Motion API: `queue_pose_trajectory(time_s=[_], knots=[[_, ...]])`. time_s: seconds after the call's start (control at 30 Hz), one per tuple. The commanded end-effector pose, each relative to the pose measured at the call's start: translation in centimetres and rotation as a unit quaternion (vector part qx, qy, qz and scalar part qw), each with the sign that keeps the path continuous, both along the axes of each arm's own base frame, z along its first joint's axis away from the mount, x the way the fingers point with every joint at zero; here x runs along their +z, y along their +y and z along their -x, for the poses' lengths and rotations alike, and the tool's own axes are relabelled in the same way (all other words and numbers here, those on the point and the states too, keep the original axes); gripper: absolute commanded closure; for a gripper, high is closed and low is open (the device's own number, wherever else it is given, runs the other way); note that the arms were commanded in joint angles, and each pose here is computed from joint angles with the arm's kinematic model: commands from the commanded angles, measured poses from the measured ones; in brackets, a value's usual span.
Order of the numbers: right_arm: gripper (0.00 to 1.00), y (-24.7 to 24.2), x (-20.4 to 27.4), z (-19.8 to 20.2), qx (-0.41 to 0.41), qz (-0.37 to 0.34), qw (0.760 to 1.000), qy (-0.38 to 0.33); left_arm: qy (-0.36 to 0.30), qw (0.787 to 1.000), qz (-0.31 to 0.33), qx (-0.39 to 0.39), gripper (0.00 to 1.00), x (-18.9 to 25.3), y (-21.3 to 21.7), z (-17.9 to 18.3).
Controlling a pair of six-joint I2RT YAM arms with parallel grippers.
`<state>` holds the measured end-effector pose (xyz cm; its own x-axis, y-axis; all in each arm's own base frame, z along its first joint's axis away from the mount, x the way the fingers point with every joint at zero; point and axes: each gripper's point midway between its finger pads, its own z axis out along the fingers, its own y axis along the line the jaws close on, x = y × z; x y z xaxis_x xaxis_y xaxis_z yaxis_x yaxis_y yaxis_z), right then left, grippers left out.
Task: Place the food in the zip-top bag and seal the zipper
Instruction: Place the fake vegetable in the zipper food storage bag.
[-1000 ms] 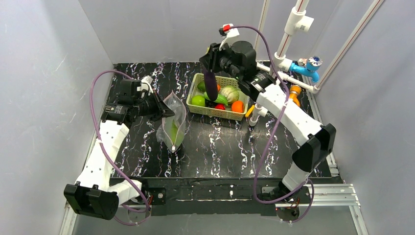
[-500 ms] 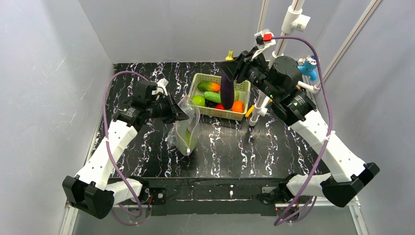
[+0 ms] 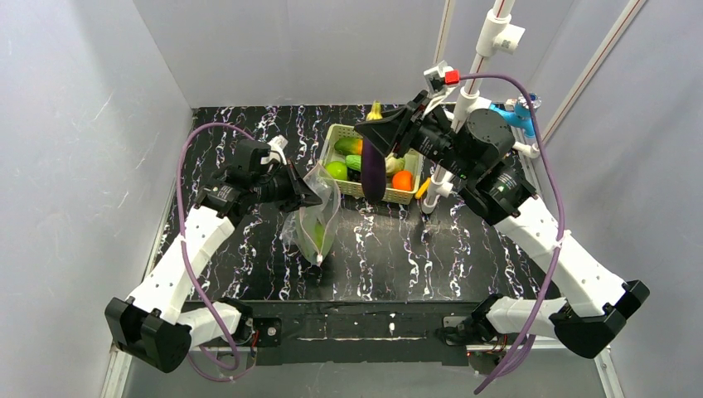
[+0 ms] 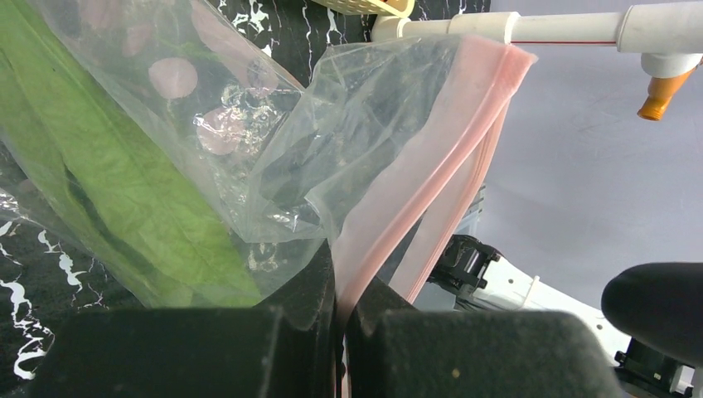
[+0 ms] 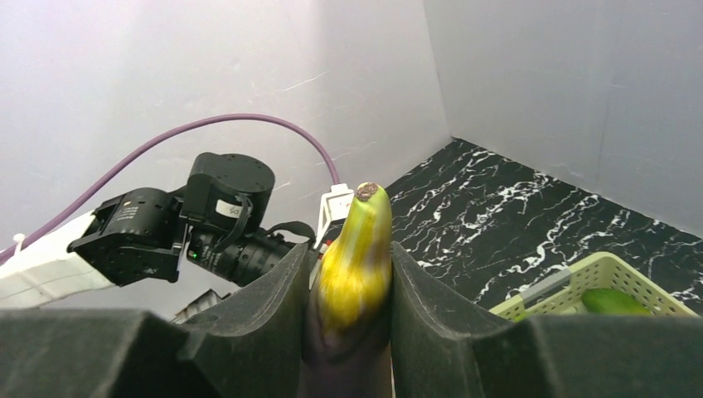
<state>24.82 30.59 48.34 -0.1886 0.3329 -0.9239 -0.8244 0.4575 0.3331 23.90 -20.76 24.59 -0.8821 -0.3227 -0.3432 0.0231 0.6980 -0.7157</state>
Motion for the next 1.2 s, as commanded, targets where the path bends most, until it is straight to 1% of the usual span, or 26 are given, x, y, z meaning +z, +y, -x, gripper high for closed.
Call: queue_pose_trajectory(time_s=[0.0,0.17,0.3,0.4,0.53,0.67,0.87,1.0,1.07,1.17], knots=[[0.99,1.1,3.0,1.4,0.027,-0.030,0.998,-0.038,-0.026,1.000,0.004,-0.002,1.00,1.6,0.3,0.4],[0.99,3.4,3.5,2.2,0.044,-0.026,0.997,-0.061,-0.032,0.999,0.001,-0.007,1.00,2.1,0.4,0.7],[0.99,6.2,3.7,2.4,0.061,-0.027,0.992,-0.109,-0.038,0.999,0.005,-0.017,1.00,3.2,0.2,0.8],[0.99,7.8,3.9,2.6,0.076,-0.042,0.986,-0.143,-0.050,0.998,0.013,-0.020,1.00,4.5,0.2,0.9],[0.99,8.9,4.3,2.6,0.083,-0.065,0.978,-0.178,-0.062,0.998,0.017,-0.024,1.00,6.1,0.2,1.2],[0.99,9.9,3.6,2.3,0.087,-0.065,0.968,-0.226,-0.068,0.997,0.021,-0.032,1.00,7.0,0.1,1.4],[0.99,11.2,1.5,1.1,0.082,-0.038,0.966,-0.241,-0.071,0.997,0.013,-0.036,1.00,7.2,0.4,1.9],[0.99,11.3,-2.0,0.9,0.084,-0.008,0.967,-0.240,-0.076,0.997,0.011,-0.031,1.00,7.3,0.7,2.0],[0.99,10.8,-3.3,0.8,0.072,-0.007,0.969,-0.236,-0.075,0.997,0.011,-0.030,1.00,7.2,0.7,2.1],[0.98,10.5,-4.9,1.2,0.077,0.002,0.970,-0.229,-0.070,0.997,0.019,-0.031,1.00,7.0,0.5,2.1]])
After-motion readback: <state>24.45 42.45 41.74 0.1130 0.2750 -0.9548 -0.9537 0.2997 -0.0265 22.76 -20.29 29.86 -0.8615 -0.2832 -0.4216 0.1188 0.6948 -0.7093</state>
